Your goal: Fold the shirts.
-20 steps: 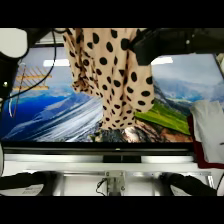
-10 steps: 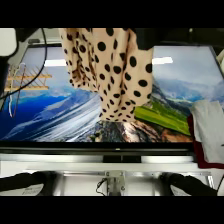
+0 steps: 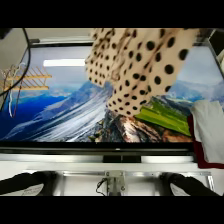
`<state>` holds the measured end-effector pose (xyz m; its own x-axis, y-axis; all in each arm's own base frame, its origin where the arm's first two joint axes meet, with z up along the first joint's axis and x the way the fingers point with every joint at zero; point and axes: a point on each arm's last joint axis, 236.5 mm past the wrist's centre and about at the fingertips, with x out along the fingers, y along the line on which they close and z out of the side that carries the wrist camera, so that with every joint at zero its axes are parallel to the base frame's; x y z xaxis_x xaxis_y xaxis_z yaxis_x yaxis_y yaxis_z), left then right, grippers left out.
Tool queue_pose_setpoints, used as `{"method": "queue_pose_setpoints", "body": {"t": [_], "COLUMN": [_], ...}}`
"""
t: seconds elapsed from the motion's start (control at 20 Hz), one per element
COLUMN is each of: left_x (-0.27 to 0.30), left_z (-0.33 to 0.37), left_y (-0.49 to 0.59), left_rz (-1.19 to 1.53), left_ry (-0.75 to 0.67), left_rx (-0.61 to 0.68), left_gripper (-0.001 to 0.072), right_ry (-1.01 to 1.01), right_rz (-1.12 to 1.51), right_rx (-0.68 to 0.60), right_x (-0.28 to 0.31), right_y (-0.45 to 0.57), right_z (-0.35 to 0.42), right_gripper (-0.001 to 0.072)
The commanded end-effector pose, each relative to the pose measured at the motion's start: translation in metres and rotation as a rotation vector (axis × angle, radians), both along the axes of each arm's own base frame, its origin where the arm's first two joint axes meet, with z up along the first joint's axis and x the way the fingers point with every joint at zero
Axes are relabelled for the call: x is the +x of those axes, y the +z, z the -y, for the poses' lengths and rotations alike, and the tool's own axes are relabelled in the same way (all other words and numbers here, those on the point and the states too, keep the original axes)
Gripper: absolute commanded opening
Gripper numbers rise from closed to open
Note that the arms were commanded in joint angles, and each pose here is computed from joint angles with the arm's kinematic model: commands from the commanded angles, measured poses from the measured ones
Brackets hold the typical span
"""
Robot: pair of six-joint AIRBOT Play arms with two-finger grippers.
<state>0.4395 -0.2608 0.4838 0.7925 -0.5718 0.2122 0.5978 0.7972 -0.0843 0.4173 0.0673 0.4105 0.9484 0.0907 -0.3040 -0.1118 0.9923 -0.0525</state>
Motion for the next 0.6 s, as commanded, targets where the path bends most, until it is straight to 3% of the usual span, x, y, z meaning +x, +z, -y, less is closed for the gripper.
{"method": "queue_pose_setpoints", "body": {"t": [0.0,0.25,0.4,0.55], "left_x": [-0.001,0.001,0.002,0.002], "left_z": [0.000,-0.001,-0.003,-0.003], "left_y": [0.000,-0.001,-0.001,-0.001], "left_rz": [0.007,0.012,0.019,0.019], "left_ry": [0.003,0.012,0.023,0.023], "left_rx": [0.013,0.025,0.038,0.038], "left_gripper": [0.0643,0.0642,0.0642,0.0642], "right_ry": [-0.395,-0.844,-0.989,-1.060], "right_rz": [0.021,0.014,-0.029,-0.005], "right_rx": [-0.022,-0.077,-0.165,-0.120], "right_x": [-0.045,-0.160,-0.213,-0.228], "right_y": [0.021,0.038,0.042,0.044], "right_z": [0.127,0.256,0.288,0.304], "right_gripper": [0.0042,0.0042,0.0042,0.0043]}}
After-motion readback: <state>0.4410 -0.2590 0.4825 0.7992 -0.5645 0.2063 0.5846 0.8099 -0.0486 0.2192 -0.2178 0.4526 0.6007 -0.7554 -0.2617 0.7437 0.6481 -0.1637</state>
